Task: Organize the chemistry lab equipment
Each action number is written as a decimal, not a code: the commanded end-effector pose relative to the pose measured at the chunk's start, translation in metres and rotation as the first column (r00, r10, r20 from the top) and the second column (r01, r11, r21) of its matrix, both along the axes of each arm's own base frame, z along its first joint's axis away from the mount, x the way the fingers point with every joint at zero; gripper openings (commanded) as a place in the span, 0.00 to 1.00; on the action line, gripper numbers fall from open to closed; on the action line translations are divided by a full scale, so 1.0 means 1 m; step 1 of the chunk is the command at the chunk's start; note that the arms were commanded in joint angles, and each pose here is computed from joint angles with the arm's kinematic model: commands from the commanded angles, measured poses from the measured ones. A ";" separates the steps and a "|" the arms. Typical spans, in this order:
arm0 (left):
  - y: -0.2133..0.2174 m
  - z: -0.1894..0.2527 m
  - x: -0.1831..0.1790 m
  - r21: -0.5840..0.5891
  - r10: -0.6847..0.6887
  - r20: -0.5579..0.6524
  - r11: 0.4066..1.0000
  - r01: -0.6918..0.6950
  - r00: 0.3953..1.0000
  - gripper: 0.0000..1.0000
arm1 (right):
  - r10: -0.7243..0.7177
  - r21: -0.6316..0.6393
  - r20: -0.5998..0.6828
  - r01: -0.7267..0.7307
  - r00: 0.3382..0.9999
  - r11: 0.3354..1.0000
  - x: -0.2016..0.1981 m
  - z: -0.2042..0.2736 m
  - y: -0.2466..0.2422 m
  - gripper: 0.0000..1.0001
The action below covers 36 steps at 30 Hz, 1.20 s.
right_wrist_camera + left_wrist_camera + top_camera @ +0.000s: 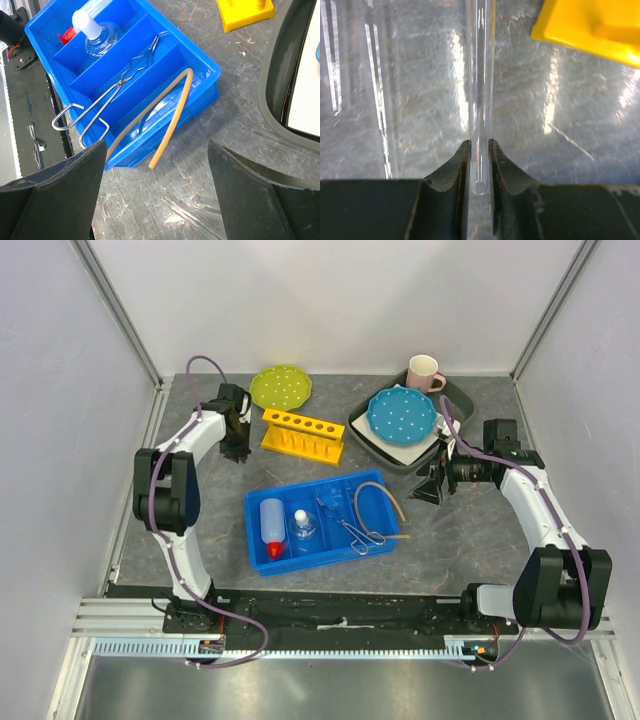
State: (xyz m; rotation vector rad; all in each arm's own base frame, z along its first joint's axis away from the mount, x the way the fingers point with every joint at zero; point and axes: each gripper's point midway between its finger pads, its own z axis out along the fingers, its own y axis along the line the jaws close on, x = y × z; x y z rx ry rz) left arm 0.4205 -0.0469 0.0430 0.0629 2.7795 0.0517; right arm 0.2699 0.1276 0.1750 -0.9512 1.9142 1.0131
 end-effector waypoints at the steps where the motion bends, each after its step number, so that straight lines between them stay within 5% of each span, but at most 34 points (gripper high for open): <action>1: -0.005 0.074 0.005 -0.052 -0.024 0.235 0.998 0.038 0.972 0.10 | 0.036 0.001 0.122 -0.037 0.992 0.999 -0.006 0.016 0.001 0.89; 11: -0.059 0.155 -0.046 -0.340 -0.052 0.467 0.911 0.233 0.883 0.10 | 0.050 -0.002 0.171 -0.050 0.984 0.999 0.000 0.066 0.004 0.88; 17: -0.133 0.223 -0.103 -0.525 -0.054 0.646 0.694 0.494 0.761 0.10 | 0.091 0.084 0.184 -0.108 0.979 0.991 -0.009 0.114 0.036 0.88; 22: -0.190 0.276 -0.138 -0.557 -0.002 0.759 0.516 0.651 0.651 0.11 | 0.068 0.166 0.214 -0.105 0.975 0.981 -0.006 0.144 0.076 0.88; 28: -0.248 0.299 -0.171 -0.616 0.037 0.758 0.367 0.697 0.651 0.11 | 0.041 0.358 0.062 -0.060 0.997 0.932 -0.013 0.179 0.109 0.87; 36: -0.282 0.303 -0.180 -0.656 0.117 0.743 0.325 0.681 0.660 0.11 | 0.050 0.515 -0.064 -0.010 0.997 0.857 -0.015 0.202 0.130 0.86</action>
